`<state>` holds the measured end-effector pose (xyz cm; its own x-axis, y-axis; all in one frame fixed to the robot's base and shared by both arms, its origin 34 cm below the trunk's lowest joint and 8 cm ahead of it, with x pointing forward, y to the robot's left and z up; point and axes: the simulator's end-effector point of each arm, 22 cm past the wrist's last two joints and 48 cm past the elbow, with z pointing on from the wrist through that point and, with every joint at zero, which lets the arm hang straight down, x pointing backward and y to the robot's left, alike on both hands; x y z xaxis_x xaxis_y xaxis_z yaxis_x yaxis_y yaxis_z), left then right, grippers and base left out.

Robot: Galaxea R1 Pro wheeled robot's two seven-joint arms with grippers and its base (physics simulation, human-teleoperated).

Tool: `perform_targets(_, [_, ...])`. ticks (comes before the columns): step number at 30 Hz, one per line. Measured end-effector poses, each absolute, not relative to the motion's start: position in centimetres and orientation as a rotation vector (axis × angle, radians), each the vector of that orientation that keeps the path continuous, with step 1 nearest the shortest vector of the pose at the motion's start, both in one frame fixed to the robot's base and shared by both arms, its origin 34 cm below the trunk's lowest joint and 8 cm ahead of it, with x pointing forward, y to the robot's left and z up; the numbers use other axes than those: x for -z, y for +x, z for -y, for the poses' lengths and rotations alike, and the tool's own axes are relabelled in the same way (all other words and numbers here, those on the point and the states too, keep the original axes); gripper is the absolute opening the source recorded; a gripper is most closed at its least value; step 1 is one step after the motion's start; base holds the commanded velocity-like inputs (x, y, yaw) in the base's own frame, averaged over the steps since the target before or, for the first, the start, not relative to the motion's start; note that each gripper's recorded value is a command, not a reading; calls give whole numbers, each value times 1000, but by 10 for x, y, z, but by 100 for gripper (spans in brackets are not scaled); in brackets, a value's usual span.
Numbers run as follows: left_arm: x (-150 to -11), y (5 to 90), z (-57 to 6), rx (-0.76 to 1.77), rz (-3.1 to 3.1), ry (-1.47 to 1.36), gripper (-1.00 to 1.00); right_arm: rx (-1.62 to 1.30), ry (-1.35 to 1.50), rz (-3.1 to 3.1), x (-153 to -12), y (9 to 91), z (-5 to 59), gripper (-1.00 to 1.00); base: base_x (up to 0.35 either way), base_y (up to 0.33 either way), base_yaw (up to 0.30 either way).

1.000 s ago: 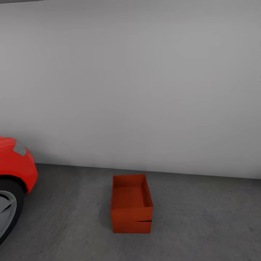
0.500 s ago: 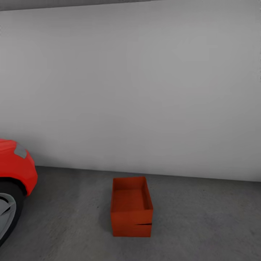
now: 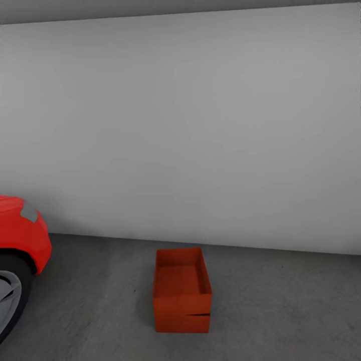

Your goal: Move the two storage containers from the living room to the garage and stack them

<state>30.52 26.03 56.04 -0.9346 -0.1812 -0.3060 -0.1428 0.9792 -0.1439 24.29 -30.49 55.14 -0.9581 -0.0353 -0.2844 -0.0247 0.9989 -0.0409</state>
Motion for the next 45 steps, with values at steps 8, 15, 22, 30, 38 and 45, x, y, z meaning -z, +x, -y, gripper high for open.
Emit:
perform_targets(8, [-563, 310, -260, 172, -2791, -234, 100, 53, -43, -2838, -553, 248, 305, 100, 0, 0, 0])
perform_targets(15, [-565, 314, -260, 173, -2779, -232, 100, 53, -43, -2826, -554, 252, 305, 100, 0, 0, 0])
perform_targets(22, [-567, 318, -260, 174, -2768, -230, 100, 53, -44, -2814, -556, 257, 305, 100, 0, 0, 0])
perform_targets(30, [-569, 323, -260, 174, -2755, -228, 100, 52, -44, -2801, -557, 261, 305, 100, 0, 0, 0])
perform_targets(38, [-572, 327, -260, 175, -2742, -226, 100, 53, -44, -2788, -559, 266, 305, 100, 0, 0, 0])
perform_targets(45, [-574, 331, -260, 176, -2731, -225, 100, 53, -45, -2776, -560, 270, 305, 100, 0, 0, 0])
